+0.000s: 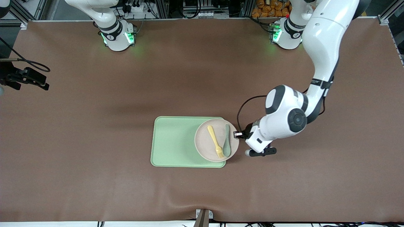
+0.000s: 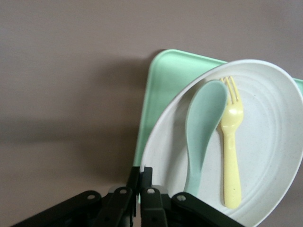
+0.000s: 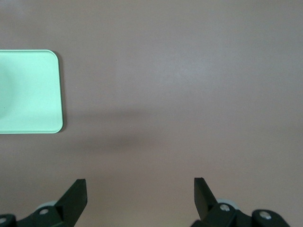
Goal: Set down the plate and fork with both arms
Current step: 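Carry the plate onto the green tray and lower it with the left gripper, then release the plate and withdraw the left gripper while the right gripper reaches out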
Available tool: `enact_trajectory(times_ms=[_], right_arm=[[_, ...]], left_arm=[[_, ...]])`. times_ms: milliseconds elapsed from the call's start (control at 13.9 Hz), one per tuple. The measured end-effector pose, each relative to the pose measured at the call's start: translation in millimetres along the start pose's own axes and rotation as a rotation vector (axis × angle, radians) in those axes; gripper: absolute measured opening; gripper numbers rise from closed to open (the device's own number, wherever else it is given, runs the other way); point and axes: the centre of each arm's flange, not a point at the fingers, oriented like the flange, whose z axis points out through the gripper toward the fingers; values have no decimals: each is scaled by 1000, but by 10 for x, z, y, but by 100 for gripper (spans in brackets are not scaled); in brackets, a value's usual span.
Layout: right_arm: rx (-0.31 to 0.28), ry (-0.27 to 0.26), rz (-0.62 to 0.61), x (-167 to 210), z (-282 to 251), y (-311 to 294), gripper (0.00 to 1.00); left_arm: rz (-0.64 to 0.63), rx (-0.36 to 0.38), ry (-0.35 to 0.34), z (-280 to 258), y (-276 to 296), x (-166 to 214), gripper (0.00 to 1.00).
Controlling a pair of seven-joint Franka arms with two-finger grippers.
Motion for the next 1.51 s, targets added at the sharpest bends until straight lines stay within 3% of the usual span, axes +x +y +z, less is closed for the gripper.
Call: enact_trajectory(times_ms=[432,937,1441,1514], right_arm=[[1,0,-1,0,0,-4,100],[2,0,-3,0,0,-20,100],[2,0,-5,0,0,-32,100],[2,0,-5,0,0,-32,100]], left_arm=[[36,85,49,596,513,-201,4],[134,84,73,902,356,-77,4],[142,85,70,1148,299,-84,4],[142,84,73,1145,301,-80,9]])
